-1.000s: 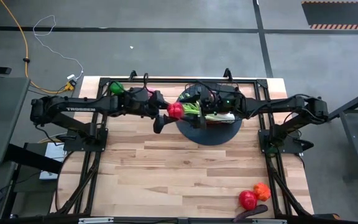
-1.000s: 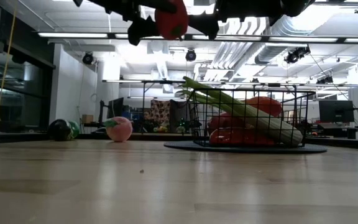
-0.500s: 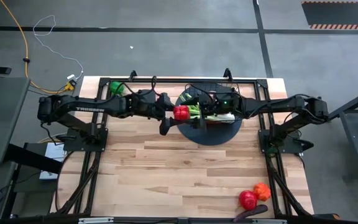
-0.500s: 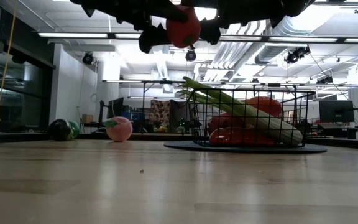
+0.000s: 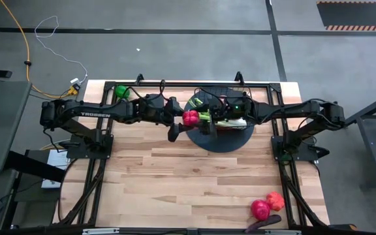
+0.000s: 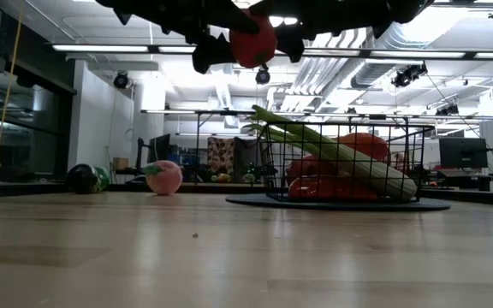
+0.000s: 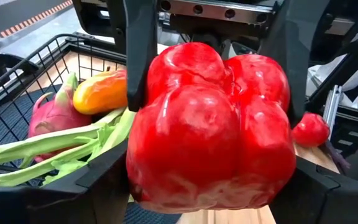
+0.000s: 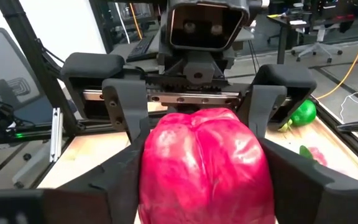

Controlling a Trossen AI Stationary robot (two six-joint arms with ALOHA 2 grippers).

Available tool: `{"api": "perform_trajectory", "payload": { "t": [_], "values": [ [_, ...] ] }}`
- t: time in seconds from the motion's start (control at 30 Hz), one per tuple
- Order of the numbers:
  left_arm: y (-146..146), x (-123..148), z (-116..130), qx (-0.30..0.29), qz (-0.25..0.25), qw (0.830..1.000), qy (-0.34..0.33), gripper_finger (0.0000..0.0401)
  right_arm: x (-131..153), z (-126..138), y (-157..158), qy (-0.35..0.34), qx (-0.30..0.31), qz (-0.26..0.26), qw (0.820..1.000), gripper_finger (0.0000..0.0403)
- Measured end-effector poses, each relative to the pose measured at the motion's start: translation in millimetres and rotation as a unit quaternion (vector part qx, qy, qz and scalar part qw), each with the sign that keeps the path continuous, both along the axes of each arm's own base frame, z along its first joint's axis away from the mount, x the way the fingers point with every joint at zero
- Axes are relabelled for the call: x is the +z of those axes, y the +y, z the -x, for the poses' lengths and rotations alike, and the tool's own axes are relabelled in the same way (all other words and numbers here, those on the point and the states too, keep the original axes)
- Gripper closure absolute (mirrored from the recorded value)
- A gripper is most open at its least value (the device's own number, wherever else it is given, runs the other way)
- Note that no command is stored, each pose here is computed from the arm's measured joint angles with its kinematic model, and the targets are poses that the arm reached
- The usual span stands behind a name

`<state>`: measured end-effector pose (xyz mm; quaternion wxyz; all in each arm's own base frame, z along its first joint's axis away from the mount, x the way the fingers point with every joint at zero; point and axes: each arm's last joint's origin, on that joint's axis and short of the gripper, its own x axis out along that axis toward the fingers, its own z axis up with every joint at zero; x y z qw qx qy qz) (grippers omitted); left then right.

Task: Build produce basket
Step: Put the red bell pepper into the black wire basket

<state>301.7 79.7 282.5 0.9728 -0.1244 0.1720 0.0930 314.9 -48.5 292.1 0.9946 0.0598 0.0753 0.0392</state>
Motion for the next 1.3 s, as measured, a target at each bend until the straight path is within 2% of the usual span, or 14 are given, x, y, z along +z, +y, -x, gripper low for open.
{"api": "perform_trajectory", "payload": {
  "t": [0.23,0.47,0.63,0.83,0.97,1.07,1.23,1.3],
  "values": [
    [0.2,0.2,0.3,0.011,0.007,1.0,-0.001,0.0088,0.0,0.0,0.1,0.0,0.002,-0.001,1.0,0.0145],
    [5.8,7.2,12.0,0.014,0.024,1.0,0.003,0.0048,1.8,1.6,-0.9,-0.001,-0.003,0.0,1.0,0.0148],
    [9.5,21.6,36.3,0.031,0.03,0.999,0.015,0.004,16.4,16.9,-7.0,-0.01,-0.017,0.005,1.0,0.0149],
    [9.4,42.8,78.1,0.063,0.032,0.997,0.025,0.0039,32.7,45.7,-15.9,0.008,-0.052,0.018,0.998,0.015],
    [2.8,58.8,103.6,0.089,0.002,0.996,-0.027,0.004,38.7,63.4,-17.5,0.031,-0.064,0.015,0.997,0.0149],
    [-4.3,60.6,119.3,0.112,-0.022,0.99,-0.078,0.0043,39.0,74.9,-17.3,0.043,-0.071,0.008,0.997,0.0147],
    [-15.4,48.7,137.7,0.127,-0.035,0.977,-0.17,0.0045,23.7,94.3,-14.2,0.037,-0.104,-0.019,0.994,0.0145],
    [-18.8,42.6,140.8,0.123,-0.037,0.972,-0.195,0.0045,14.7,101.9,-12.5,0.012,-0.12,-0.032,0.992,0.0145]
  ]
}}
